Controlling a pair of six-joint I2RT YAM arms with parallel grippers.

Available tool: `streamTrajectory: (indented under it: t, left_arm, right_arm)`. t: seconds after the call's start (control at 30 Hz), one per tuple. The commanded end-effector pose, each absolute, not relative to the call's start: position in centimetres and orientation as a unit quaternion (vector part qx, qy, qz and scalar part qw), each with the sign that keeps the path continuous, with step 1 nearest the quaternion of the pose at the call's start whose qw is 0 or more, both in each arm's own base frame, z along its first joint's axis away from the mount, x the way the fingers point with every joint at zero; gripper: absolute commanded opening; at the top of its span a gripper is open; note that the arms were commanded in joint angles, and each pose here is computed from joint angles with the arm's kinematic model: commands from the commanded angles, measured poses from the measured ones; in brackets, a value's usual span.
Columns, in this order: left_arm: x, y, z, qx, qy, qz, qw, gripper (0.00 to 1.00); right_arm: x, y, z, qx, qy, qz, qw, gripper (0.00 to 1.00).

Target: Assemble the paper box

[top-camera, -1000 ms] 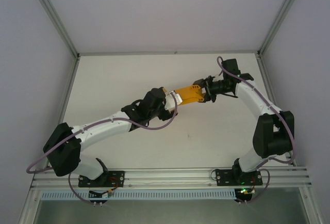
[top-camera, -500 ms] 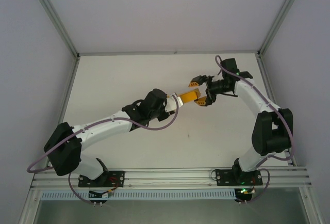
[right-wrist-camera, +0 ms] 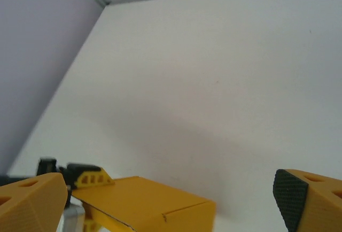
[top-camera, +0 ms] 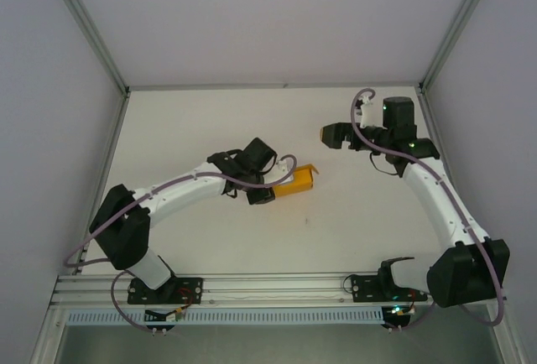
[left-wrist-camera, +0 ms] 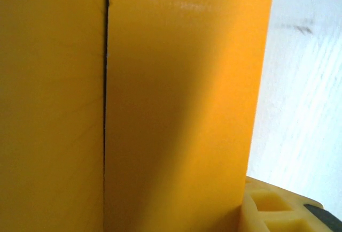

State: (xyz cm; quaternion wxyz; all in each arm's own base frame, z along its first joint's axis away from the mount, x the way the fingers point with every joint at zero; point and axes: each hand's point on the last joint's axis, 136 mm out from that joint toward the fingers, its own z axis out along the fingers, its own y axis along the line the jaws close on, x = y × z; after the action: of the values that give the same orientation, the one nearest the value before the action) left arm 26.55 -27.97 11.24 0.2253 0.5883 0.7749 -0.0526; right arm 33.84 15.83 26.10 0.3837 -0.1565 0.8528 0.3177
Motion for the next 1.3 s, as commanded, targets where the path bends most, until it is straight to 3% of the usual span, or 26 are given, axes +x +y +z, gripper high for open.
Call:
streamTrajectory:
  t: [0.0,0.27,0.53,0.73,0.93,1.1,1.27]
  left_arm:
    - [25.5,-27.3,11.4,0.6,0.772,-0.067,0.2,0.36]
    - [25.7,-26.6,9.5,0.594,0.787,-0.057,0.154,0.35]
    - [26.2,-26.5,8.4,0.588,0.796,-0.047,0.138,0.34]
    - [26.2,-26.6,8.7,0.587,0.795,-0.05,0.145,0.34]
    - [26.5,-26.8,8.8,0.584,0.798,-0.05,0.143,0.34]
    - [26.8,-27.0,8.7,0.579,0.801,-0.048,0.144,0.33]
    - [27.1,-27.2,8.6,0.57,0.806,-0.05,0.152,0.34]
  right_arm:
    - [32.3,16.7,23.4,-0.275,0.847,0.277,0.361,0.98]
    - [30.5,19.7,17.8,-0.359,0.861,0.235,0.275,0.6]
    - [28.8,21.3,15.4,-0.396,0.855,0.249,0.223,0.57]
    - [29.8,20.7,14.5,-0.369,0.879,0.203,0.221,0.3]
    - [29.0,20.7,13.9,-0.358,0.896,0.166,0.204,0.23]
    - [29.4,21.2,14.2,-0.326,0.908,0.148,0.217,0.07]
    - [29.2,23.2,15.3,-0.228,0.928,0.186,0.228,0.0]
